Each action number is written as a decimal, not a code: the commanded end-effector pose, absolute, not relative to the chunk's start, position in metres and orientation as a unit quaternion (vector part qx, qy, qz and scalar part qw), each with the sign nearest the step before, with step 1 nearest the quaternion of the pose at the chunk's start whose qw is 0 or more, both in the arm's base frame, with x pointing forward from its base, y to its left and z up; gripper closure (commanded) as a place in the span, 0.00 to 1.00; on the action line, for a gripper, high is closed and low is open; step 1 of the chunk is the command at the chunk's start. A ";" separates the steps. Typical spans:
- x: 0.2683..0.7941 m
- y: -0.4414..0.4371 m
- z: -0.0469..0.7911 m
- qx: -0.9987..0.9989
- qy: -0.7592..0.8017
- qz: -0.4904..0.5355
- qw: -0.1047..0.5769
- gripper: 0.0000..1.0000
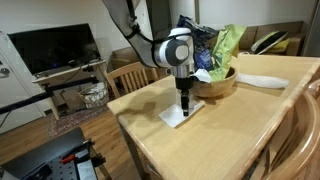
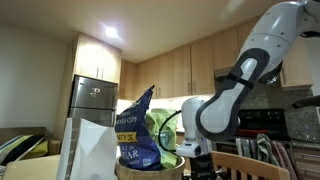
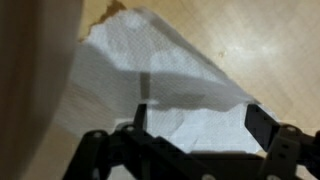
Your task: Put the paper in the bowl
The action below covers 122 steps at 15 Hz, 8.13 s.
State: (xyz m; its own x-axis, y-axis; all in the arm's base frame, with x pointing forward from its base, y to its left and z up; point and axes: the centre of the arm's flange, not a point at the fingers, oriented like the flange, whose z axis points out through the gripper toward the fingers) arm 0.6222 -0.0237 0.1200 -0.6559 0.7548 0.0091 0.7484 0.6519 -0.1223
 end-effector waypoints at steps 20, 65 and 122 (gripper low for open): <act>0.612 -0.020 0.103 -0.343 -0.939 0.036 0.011 0.47; 0.567 0.031 0.243 -0.359 -0.907 -0.123 -0.185 0.97; 0.623 0.033 0.233 -0.378 -0.853 -0.163 -0.320 0.65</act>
